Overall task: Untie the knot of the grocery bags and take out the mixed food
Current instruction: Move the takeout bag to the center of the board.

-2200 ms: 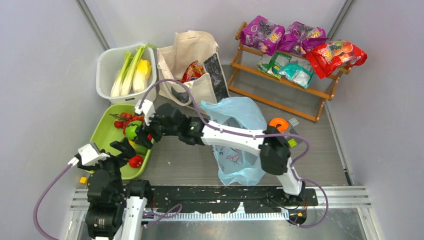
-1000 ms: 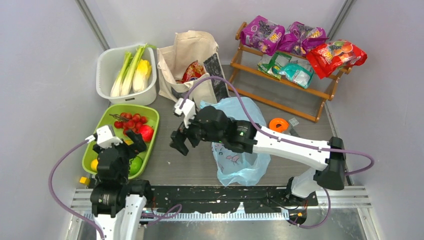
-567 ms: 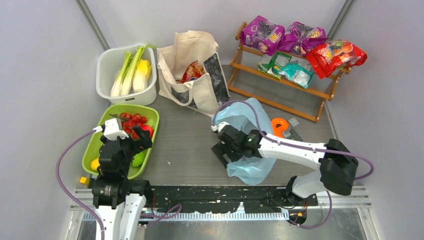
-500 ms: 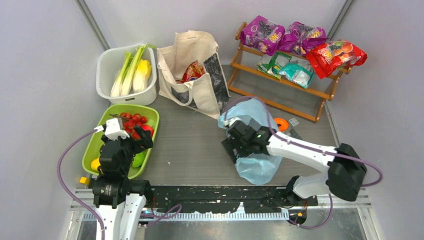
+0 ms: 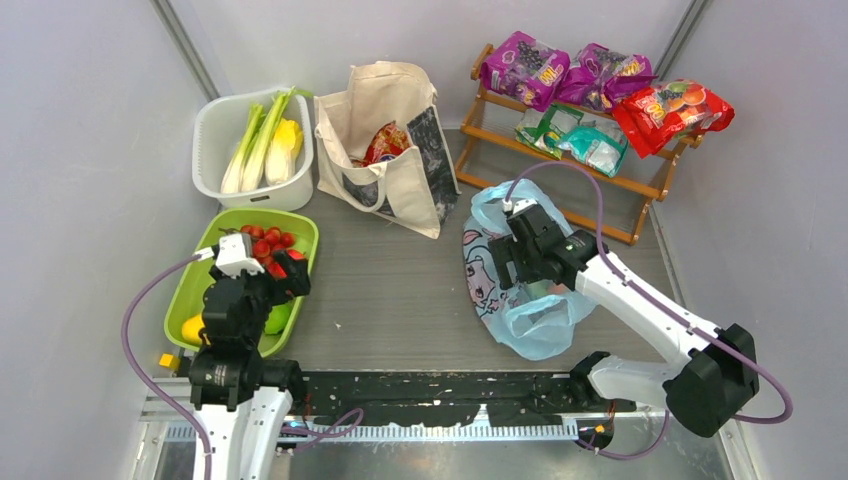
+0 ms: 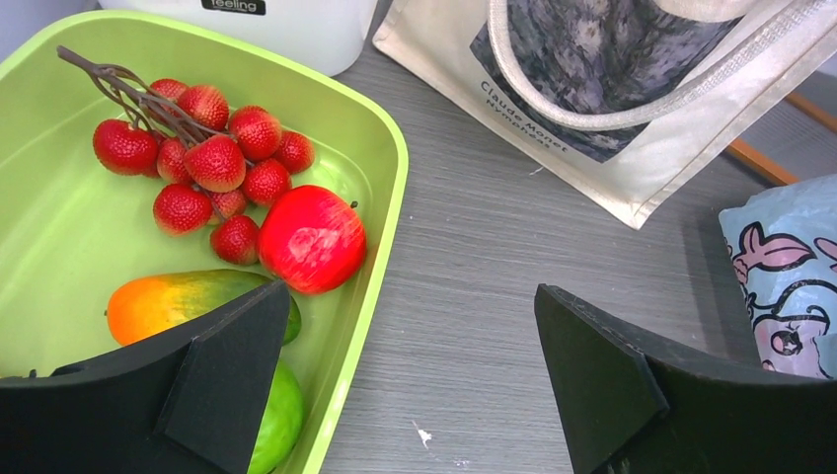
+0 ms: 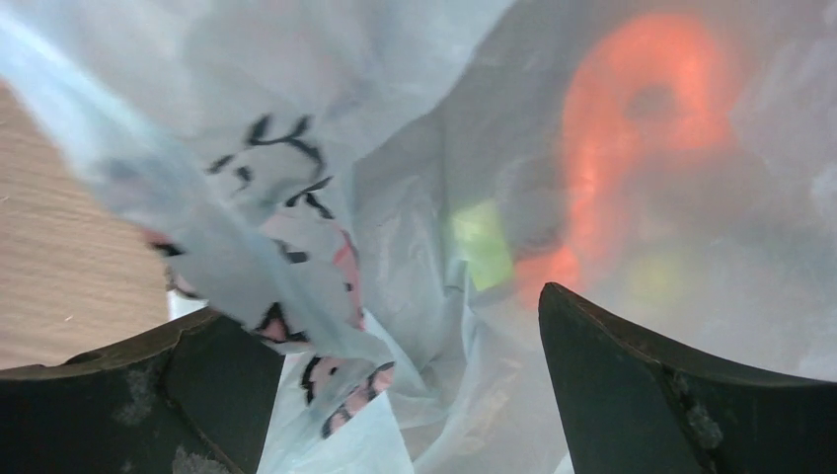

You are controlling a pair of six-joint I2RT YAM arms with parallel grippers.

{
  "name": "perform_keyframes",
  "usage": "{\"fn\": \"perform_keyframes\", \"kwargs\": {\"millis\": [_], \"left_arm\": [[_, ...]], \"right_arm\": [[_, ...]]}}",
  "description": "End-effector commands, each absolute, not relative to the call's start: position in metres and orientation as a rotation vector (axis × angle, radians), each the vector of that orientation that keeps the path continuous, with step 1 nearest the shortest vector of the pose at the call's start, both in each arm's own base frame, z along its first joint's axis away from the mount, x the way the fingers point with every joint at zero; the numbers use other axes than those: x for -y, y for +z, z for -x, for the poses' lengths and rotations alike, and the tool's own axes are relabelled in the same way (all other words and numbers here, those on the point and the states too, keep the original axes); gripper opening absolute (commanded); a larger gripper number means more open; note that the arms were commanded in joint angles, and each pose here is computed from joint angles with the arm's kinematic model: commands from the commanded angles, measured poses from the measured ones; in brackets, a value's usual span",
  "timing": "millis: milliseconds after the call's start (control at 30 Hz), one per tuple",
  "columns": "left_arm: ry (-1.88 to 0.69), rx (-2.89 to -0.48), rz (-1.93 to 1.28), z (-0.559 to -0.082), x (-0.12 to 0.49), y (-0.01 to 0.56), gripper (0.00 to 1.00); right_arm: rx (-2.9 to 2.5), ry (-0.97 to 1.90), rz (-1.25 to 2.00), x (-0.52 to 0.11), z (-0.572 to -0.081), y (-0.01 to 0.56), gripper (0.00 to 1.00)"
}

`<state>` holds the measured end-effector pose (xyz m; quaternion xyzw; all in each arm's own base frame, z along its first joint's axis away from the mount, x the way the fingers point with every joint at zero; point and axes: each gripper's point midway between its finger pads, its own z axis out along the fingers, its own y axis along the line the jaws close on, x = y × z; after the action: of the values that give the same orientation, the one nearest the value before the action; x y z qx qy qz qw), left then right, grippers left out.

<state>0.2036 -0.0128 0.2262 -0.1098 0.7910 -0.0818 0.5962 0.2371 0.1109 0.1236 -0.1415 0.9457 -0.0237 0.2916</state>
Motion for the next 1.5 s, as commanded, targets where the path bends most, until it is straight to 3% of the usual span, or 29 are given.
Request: {"fn": "perform_keyframes", "kwargs": {"millis": [0,167,200,267,300,367,400,567,700,1100,1133,1167,1200,1233,1300,1367,1467], "left_arm": [[-0.203,-1.801,0.226,-0.209,0.016,0.228,0.99],[-0.216,-1.810,0.225,-0.210,0.018,0.221,0.99],[-0.216,-1.811,0.224,-0.210,0.018,0.220,0.99],[-0.216,-1.809,0.219,-0.210,0.019,0.221,0.99],[-0.215,-1.807,0.215,-0.209,0.019,0.222,0.99],[-0.207,-1.797,0.215,-0.209,0.018,0.226,0.99],[-0.207,-1.787,0.214,-0.208,0.018,0.230,0.99],[-0.245,-1.715,0.195,-0.212,0.023,0.262,0.99],[-0.322,-1.656,0.138,-0.219,0.037,0.307,0.99],[-0.516,-1.586,-0.260,-0.263,0.114,0.417,0.99],[-0.513,-1.584,-0.307,-0.267,0.124,0.423,0.99],[-0.501,-1.586,-0.326,-0.274,0.128,0.428,0.99],[-0.505,-1.594,-0.346,-0.281,0.136,0.431,0.99],[-0.510,-1.606,-0.358,-0.289,0.142,0.432,0.99],[-0.481,-1.652,-0.380,-0.307,0.149,0.428,0.99],[-0.320,-1.714,-0.239,-0.335,0.126,0.421,0.99],[-0.123,-1.710,-0.053,-0.363,0.091,0.417,0.99]], "right_arm": [[-2.504,0.238,0.428,-0.152,-0.232,0.139,0.98],[-2.466,0.423,0.327,-0.174,-0.231,0.128,0.98],[-2.459,0.419,0.317,-0.175,-0.233,0.127,0.92],[-2.433,0.457,0.315,-0.182,-0.238,0.130,0.66],[-2.403,0.482,0.321,-0.186,-0.241,0.141,0.40],[-2.343,0.476,0.319,-0.185,-0.247,0.168,0.10],[-2.298,0.439,0.322,-0.178,-0.250,0.184,0.06],[-2.126,0.118,0.270,-0.118,-0.259,0.286,0.05],[-2.115,-0.042,0.263,-0.093,-0.260,0.310,0.05],[-2.196,-0.131,0.252,-0.079,-0.252,0.276,0.06],[-2.212,-0.155,0.247,-0.076,-0.251,0.267,0.09],[-2.218,-0.157,0.232,-0.076,-0.251,0.263,0.26],[-2.233,-0.162,0.229,-0.075,-0.250,0.256,0.37],[-2.237,-0.155,0.216,-0.076,-0.250,0.254,0.58],[-2.239,-0.132,0.209,-0.077,-0.247,0.253,0.78],[-2.237,-0.095,0.215,-0.080,-0.243,0.257,0.89],[-2.214,-0.044,0.212,-0.079,-0.234,0.273,0.96]]}}
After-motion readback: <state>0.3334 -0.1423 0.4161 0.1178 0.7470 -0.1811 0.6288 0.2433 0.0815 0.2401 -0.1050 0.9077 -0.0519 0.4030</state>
